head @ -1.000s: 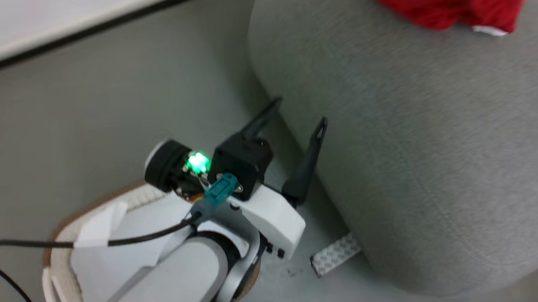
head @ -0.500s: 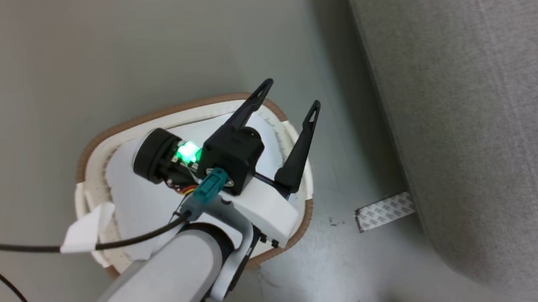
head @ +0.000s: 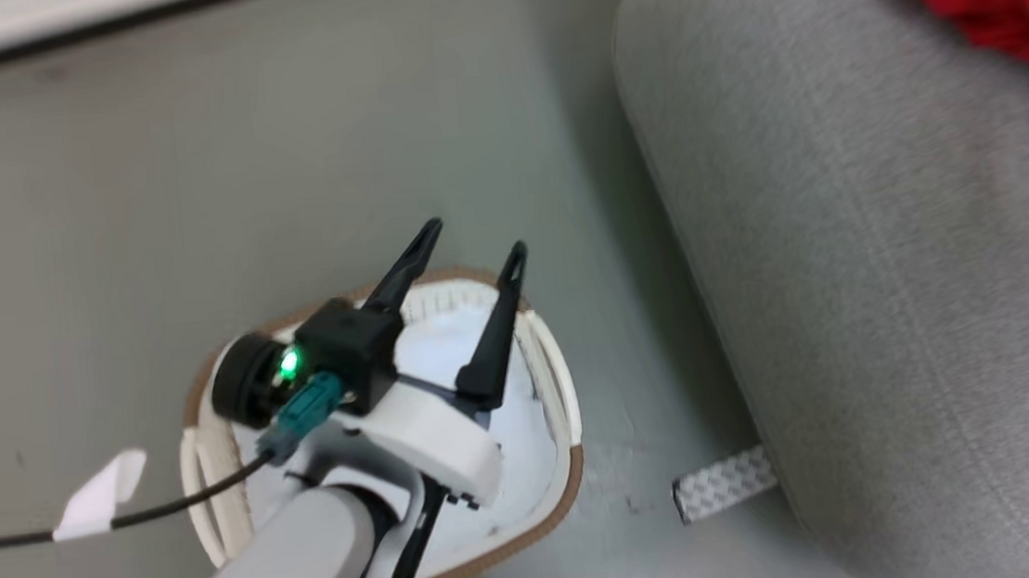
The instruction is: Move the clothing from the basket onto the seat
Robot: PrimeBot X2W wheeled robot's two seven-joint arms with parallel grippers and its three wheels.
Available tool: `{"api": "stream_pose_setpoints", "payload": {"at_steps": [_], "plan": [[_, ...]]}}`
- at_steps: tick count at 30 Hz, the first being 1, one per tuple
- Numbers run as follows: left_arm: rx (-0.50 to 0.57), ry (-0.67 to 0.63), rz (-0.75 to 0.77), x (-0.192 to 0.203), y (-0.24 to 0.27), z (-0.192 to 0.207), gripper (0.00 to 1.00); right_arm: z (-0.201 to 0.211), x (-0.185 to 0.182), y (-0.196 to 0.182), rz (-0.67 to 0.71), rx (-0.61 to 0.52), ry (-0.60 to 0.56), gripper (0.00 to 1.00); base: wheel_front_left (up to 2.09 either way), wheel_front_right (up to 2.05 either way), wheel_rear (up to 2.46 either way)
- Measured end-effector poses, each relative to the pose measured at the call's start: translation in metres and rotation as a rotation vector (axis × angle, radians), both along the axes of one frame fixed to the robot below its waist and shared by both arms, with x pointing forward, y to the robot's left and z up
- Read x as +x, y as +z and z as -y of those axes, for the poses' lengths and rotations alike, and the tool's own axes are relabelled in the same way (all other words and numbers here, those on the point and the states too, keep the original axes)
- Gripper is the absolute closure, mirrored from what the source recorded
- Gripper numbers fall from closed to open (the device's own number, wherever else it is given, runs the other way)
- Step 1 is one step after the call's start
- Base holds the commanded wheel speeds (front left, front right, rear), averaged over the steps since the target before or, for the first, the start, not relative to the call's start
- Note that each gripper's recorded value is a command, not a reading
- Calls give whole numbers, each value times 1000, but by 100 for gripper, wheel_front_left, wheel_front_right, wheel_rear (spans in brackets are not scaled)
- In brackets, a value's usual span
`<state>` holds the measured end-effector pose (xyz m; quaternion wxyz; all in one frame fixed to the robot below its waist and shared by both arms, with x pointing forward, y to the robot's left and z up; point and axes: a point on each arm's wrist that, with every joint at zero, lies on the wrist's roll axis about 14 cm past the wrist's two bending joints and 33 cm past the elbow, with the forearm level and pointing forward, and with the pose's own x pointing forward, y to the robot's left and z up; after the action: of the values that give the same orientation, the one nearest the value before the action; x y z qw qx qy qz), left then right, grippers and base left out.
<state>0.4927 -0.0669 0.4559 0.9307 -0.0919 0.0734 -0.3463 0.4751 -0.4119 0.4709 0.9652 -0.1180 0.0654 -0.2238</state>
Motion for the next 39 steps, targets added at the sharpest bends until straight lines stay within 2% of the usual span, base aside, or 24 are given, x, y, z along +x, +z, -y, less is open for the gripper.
{"api": "stream_pose_setpoints", "payload": {"at_steps": [5,9,17,29,35,39], "plan": [[-19,74,21,-14,20,-18,0,-27,-25,32,80,-28,78,0,0,0,0],[-37,145,53,-30,36,-37,0,-53,-46,44,127,-5,143,0,0,0,0],[-14,359,35,-64,37,-101,0,-114,-71,61,193,30,307,0,0,0,0],[51,586,12,-123,23,-191,0,-209,-98,53,226,173,507,0,0,0,0],[63,663,49,-136,28,-223,0,-232,-110,36,192,224,543,0,0,0,0],[71,696,47,-144,22,-236,0,-232,-117,24,160,238,534,0,0,0,0]]}}
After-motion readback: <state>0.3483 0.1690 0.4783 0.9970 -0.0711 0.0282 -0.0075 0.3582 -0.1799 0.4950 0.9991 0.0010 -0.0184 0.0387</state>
